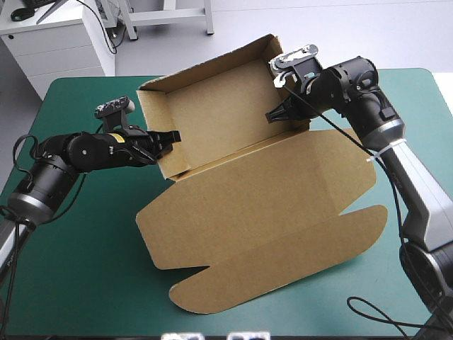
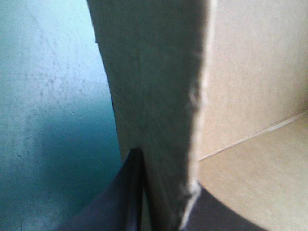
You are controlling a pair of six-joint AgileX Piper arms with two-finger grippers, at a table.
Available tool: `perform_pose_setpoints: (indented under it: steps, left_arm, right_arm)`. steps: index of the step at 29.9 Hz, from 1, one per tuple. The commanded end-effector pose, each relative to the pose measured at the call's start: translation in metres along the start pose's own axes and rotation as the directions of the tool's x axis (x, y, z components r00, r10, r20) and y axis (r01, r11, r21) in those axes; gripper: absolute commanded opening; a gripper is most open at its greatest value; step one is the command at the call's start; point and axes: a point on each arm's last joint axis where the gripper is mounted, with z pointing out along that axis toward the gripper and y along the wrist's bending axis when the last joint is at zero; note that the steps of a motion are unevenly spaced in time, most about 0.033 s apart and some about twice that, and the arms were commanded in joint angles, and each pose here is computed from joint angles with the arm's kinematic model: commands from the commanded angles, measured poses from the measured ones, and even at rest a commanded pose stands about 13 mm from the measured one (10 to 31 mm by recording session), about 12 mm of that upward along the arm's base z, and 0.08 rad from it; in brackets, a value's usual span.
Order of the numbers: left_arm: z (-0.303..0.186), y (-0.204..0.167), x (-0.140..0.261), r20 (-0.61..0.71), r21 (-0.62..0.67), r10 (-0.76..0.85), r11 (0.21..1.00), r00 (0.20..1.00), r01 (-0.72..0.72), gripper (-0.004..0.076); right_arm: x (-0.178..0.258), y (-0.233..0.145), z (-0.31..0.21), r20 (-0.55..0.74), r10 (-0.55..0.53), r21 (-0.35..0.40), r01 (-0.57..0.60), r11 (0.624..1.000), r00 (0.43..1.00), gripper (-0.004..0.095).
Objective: Fold the box
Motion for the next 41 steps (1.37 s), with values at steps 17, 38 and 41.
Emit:
perform_pose_setpoints:
  steps: [17, 38, 41]
  left_arm:
    - [0.012, -0.021, -0.056, -0.058, -0.140, 0.192, 0.970, 0.980, -0.198, -0.0008]
    - [0.114, -0.005, -0.022, -0.453, -0.363, 0.266, 0.817, 0.851, -0.448, -0.0008]
    - [0.126, 0.001, -0.014, -0.520, -0.368, 0.222, 0.813, 0.825, -0.451, -0.0008]
  right_arm:
    - [-0.002, -0.003, 0.001, -0.007, 0.155, 0.042, -0.155, 0.987, 0.988, -0.0014]
    - [0.018, -0.006, 0.076, -0.254, 0.206, 0.082, -0.191, 0.978, 0.945, -0.0014]
    - [0.023, -0.006, 0.085, -0.288, 0.208, 0.084, -0.192, 0.978, 0.935, -0.0014]
